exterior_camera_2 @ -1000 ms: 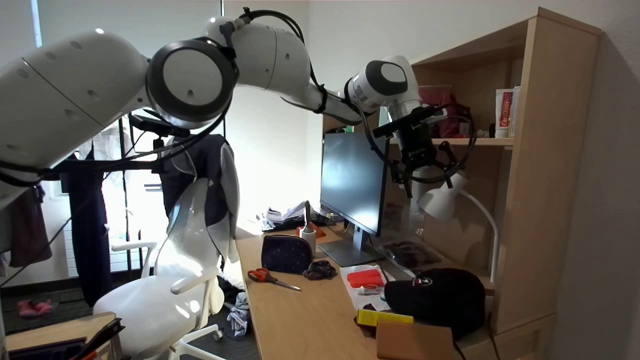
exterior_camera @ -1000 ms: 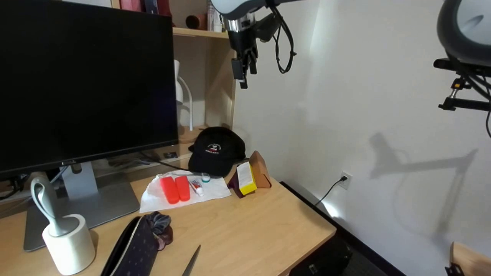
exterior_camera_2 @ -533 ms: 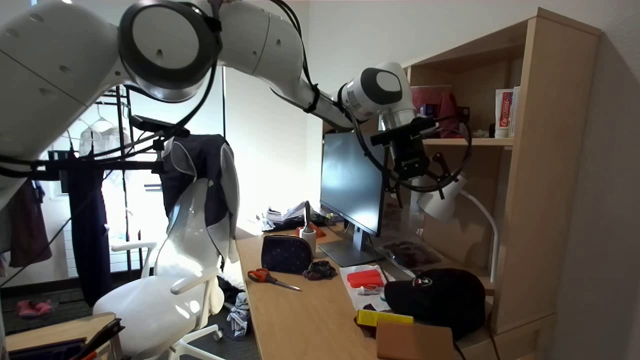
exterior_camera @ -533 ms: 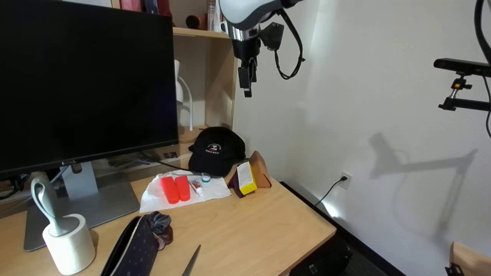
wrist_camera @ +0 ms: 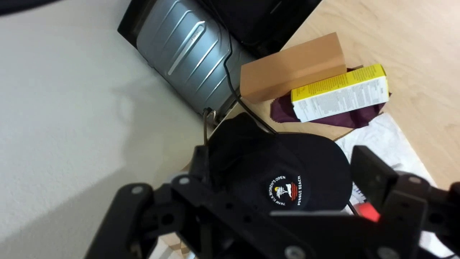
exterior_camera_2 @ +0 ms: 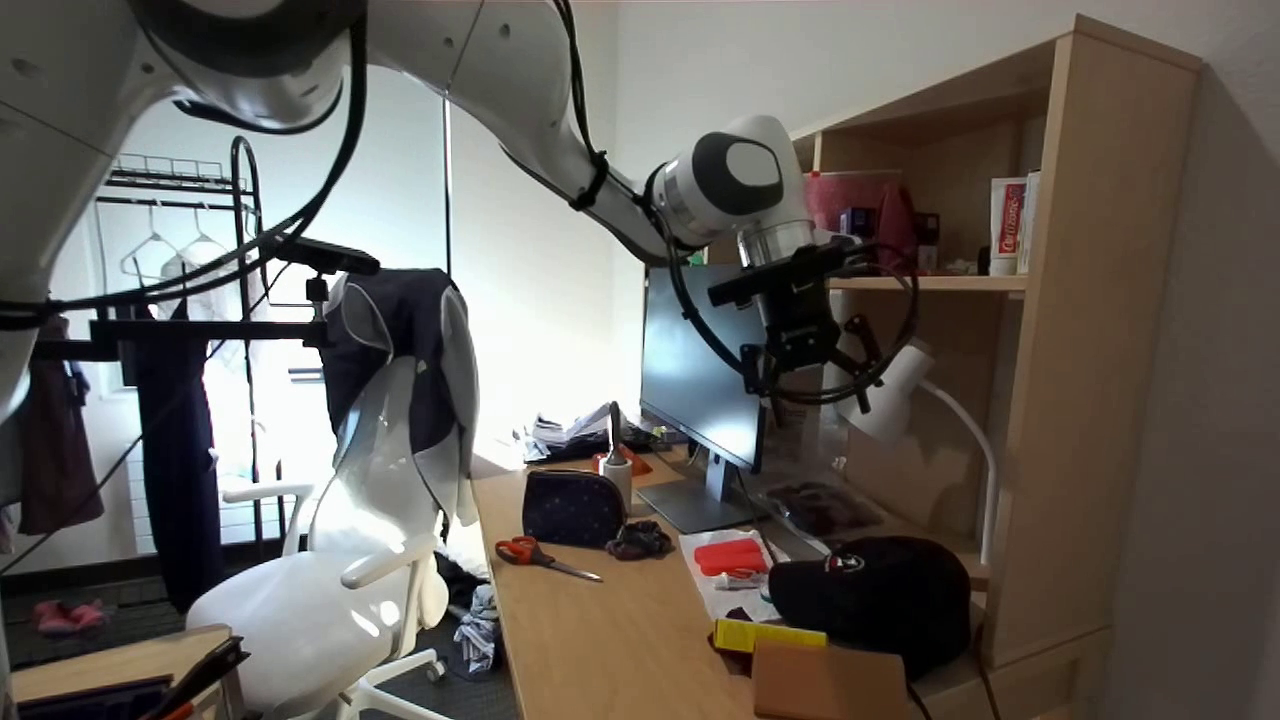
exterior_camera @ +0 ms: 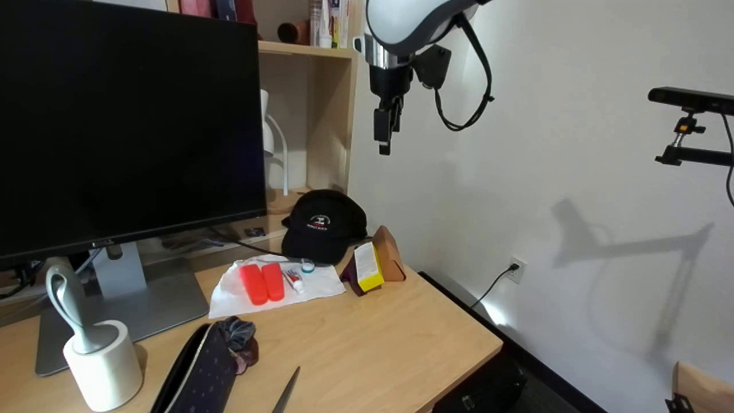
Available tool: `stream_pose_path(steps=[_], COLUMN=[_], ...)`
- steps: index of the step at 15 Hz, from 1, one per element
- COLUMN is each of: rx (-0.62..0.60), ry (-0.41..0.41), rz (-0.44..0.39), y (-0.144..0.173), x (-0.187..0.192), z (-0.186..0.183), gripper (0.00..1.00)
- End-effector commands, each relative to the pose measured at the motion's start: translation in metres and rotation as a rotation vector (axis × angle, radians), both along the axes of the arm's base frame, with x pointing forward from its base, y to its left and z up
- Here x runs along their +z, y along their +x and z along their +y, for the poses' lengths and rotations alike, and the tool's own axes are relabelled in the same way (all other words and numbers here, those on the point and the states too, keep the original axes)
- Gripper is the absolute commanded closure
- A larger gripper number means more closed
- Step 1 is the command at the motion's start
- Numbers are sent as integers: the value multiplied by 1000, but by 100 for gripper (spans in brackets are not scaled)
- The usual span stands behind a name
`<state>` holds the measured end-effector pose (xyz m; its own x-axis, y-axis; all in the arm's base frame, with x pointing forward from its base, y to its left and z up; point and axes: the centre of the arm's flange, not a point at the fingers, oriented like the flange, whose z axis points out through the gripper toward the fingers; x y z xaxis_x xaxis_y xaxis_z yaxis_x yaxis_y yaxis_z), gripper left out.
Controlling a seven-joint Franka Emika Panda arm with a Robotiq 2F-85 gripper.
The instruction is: Move the cap forward on the desk
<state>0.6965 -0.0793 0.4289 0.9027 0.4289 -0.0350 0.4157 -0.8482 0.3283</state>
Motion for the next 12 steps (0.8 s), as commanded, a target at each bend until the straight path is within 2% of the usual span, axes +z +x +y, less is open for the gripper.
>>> stream_pose_path(steps=[1,6,9,12], rx=[-68,-229,-301,-345], ry=[131,310,307,290], rz=[-57,-48,28,65], y=[-84,-142,-174,-196], x=[-2,-1,5,5], z=[2,10,16,23], gripper=[0,0,0,0])
